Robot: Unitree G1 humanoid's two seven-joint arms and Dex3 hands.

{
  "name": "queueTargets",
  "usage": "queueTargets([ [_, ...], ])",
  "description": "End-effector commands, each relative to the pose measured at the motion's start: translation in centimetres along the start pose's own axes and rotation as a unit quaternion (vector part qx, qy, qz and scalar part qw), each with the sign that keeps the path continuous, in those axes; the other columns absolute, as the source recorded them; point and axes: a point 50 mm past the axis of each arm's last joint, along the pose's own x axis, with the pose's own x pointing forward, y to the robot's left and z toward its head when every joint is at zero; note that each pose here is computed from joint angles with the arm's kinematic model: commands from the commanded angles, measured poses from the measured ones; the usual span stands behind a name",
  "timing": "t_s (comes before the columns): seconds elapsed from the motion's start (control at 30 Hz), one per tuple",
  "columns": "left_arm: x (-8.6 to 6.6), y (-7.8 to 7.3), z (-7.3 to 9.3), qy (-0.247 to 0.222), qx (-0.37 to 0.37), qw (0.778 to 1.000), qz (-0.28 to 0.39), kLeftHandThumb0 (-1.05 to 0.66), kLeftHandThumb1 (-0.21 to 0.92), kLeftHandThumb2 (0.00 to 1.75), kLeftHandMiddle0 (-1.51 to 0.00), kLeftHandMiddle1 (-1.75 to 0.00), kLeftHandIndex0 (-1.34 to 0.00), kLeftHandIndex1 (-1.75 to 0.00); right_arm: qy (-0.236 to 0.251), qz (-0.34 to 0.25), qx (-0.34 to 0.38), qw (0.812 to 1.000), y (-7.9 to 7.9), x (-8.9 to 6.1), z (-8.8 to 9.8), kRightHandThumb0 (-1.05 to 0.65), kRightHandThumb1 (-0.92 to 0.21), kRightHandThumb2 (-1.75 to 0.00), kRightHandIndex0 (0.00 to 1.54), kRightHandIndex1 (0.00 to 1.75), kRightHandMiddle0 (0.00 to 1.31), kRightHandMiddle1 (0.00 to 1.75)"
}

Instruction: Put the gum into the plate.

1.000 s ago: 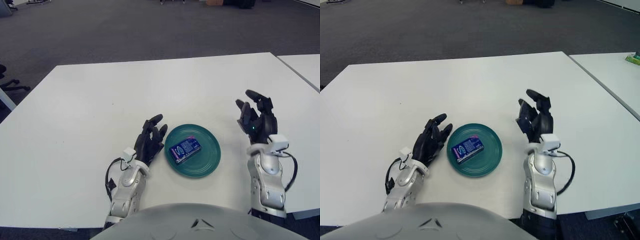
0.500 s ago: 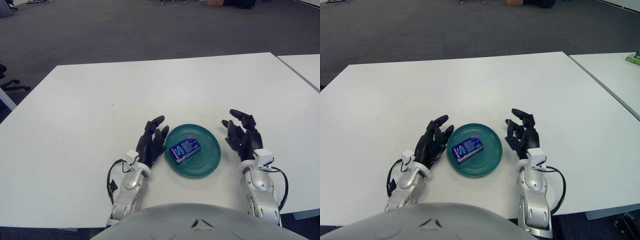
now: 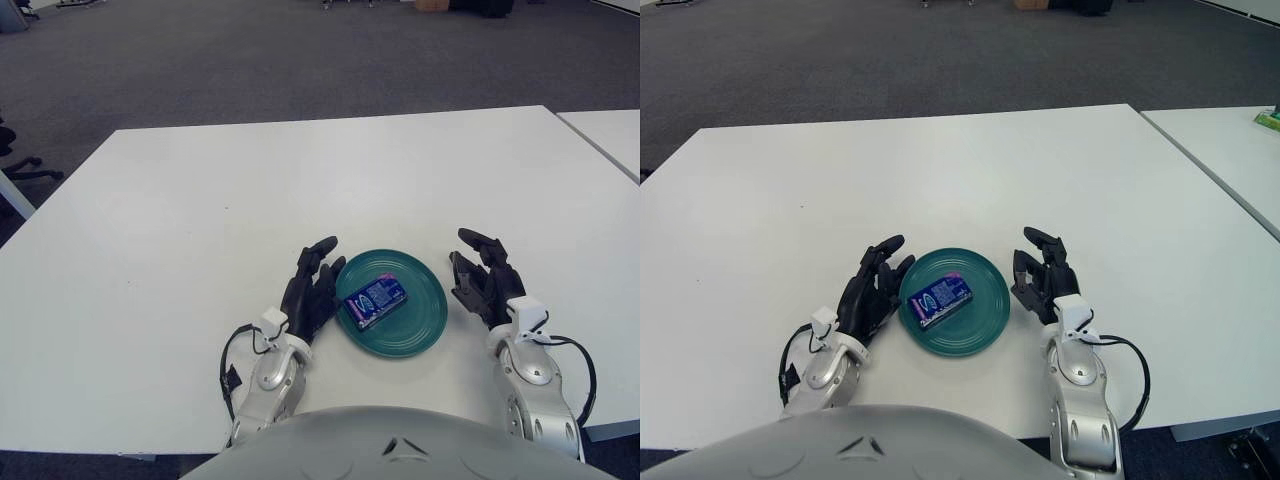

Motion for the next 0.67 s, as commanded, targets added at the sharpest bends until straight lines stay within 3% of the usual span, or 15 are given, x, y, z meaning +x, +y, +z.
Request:
queueTargets([
  [0.0,0.3,-1.8,0.2,-0.011,-0.035,0.999,0.004,-0.86,0.92,0.90,-0.50,-0.06,0.00,-0.78,0.007,0.020,-0.037,0.999,-0.2,-0.2,0.4,-0.64,-0.92,-0.75,0.31,0.07,0.00,0.55],
  [0.63,-0.1,-2.7,0.1,-0.012,-0.035,0.999,0.003,-0.86,0.92,0.90,-0.50,-0.06,0.00,-0.78,0.007,0.051,-0.069,0.996,0.4,1.5,0.3,-0.69,-0.92,-0.77,0.33,0.04,0.00,0.61],
])
